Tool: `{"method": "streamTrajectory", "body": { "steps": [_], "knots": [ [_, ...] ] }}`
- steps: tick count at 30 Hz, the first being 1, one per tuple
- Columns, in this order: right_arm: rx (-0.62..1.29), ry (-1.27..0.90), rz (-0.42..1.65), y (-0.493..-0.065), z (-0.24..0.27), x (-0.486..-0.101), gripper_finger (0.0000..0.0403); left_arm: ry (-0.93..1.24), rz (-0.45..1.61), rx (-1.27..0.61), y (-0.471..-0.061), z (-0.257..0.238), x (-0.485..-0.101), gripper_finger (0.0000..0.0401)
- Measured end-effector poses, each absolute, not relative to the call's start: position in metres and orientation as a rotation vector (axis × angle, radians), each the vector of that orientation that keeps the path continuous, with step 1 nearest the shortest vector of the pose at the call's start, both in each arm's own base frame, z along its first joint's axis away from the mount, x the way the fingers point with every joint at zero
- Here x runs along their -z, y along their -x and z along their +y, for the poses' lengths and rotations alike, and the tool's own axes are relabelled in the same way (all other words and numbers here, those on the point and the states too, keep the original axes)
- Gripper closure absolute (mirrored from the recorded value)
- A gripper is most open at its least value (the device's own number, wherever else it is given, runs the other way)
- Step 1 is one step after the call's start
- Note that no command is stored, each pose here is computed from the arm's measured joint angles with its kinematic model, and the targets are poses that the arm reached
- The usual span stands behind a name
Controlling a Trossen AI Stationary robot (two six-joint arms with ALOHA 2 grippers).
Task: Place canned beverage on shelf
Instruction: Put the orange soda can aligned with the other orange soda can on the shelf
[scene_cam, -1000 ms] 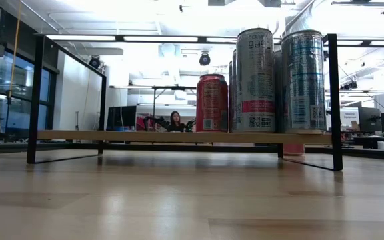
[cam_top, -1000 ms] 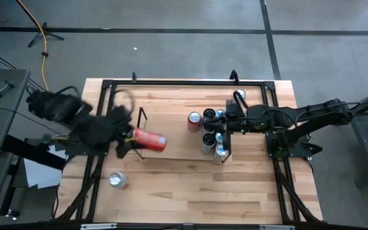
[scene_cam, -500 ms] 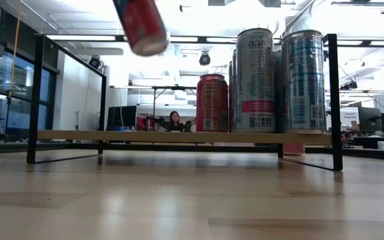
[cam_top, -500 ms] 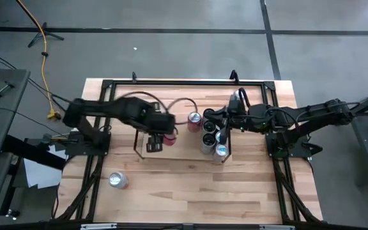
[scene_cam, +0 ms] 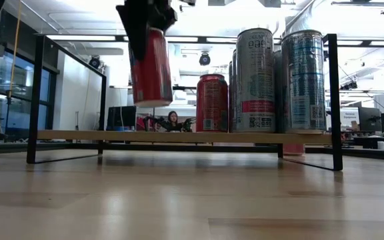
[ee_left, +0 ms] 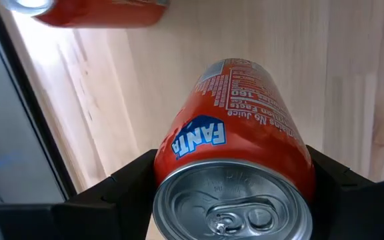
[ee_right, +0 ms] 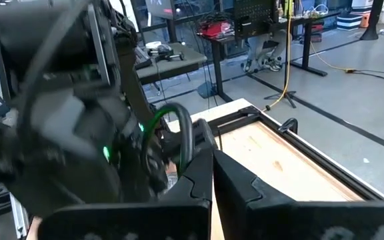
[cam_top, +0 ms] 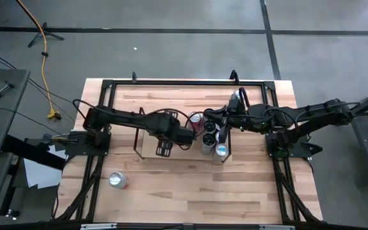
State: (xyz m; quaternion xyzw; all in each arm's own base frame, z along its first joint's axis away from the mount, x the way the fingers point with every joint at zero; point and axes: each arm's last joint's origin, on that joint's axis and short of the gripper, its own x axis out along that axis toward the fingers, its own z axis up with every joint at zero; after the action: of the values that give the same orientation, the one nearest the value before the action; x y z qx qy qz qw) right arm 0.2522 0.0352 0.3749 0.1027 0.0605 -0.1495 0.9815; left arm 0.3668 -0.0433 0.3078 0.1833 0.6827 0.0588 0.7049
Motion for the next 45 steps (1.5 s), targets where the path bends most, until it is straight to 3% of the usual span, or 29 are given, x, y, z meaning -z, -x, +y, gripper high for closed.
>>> {"method": "streamTrajectory", "body": {
  "steps": [10, 30, 45],
  "knots": [
    [0.300, -0.215, 0.120, -0.252, 0.035, -0.375, 0.0402, -0.356, 1.516, -0.006, -0.383, -0.047, -0.289, 0.0160],
    [0.291, -0.213, 0.123, -0.253, 0.036, -0.375, 0.0402, -0.464, 1.575, 0.039, -0.380, -0.041, -0.265, 0.0159],
    [0.296, -0.207, 0.122, -0.252, 0.035, -0.375, 0.0402, -0.445, 1.570, 0.051, -0.382, -0.037, -0.263, 0.0119]
  ]
}}
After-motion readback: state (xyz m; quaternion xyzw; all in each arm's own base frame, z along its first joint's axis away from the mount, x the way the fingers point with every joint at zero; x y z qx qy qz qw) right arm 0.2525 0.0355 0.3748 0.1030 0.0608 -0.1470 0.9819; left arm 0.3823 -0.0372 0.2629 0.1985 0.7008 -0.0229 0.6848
